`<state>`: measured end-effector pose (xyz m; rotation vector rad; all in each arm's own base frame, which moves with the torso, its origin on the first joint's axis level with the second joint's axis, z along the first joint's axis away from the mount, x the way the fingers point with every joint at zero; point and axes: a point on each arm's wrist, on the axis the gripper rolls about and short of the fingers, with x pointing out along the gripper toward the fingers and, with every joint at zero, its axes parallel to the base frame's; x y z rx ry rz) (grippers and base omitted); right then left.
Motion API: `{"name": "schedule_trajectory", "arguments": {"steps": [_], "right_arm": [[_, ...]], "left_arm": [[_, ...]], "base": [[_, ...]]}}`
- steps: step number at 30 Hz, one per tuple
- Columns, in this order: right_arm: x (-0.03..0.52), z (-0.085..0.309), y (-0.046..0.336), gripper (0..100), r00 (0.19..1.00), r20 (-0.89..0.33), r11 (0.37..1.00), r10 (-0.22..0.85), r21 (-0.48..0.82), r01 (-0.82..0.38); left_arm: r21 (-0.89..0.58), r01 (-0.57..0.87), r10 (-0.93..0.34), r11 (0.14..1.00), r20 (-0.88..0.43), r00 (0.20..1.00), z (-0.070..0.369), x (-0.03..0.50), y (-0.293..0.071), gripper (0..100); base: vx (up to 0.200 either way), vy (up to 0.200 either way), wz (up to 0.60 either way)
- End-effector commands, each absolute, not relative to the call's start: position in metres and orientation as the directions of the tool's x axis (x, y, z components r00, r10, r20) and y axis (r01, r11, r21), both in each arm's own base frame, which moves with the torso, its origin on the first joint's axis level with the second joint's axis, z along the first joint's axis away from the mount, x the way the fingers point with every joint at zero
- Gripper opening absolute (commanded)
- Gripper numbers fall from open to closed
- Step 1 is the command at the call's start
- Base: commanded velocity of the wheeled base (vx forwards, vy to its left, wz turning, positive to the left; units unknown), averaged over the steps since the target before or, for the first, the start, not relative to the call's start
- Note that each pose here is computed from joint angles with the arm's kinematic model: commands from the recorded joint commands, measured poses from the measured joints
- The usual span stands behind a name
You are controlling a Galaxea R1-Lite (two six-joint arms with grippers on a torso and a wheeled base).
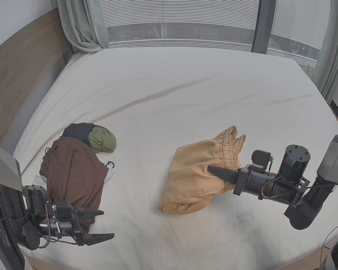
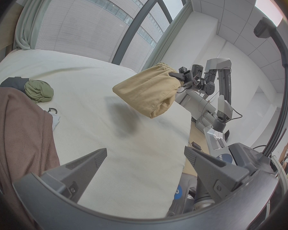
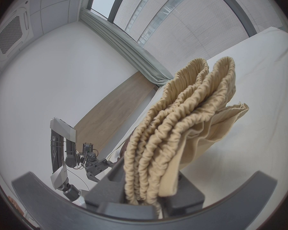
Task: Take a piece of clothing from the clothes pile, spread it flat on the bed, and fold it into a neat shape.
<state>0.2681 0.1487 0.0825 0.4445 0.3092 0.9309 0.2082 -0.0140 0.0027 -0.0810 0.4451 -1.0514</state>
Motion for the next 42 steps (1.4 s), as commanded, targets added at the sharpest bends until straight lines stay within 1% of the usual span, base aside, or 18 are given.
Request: {"name": "schedule_trajectory", "arguments": {"steps": [1,7,19,33,42], "right_arm": [[0.277,0.090,0.151,0,0.568,-0.048,0.512,0.821,0.501,-0.698],[0.294,0.108,0.159,0,0.571,-0.042,0.512,0.820,0.500,-0.698],[0.321,0.124,0.171,0,0.575,-0.046,0.517,0.817,0.501,-0.695],[0.360,0.127,0.187,0,0.582,-0.069,0.531,0.810,0.505,-0.680],[0.383,0.118,0.182,0,0.608,-0.093,0.567,0.788,0.496,-0.658]], "left_arm": [[-0.289,0.815,-0.853,0.502,-0.322,0.411,0.002,0.204,-0.014,100],[-0.289,0.815,-0.853,0.502,-0.322,0.411,0.002,0.204,-0.014,100],[-0.289,0.815,-0.853,0.502,-0.322,0.411,0.002,0.204,-0.014,100],[-0.292,0.814,-0.853,0.503,-0.322,0.412,0.002,0.204,-0.013,100],[-0.290,0.813,-0.852,0.504,-0.322,0.413,0.002,0.204,-0.013,100]], "base": [[0.000,0.000,0.00],[0.000,0.000,0.00],[0.000,0.000,0.00],[0.000,0.000,0.00],[0.000,0.000,0.00]]}}
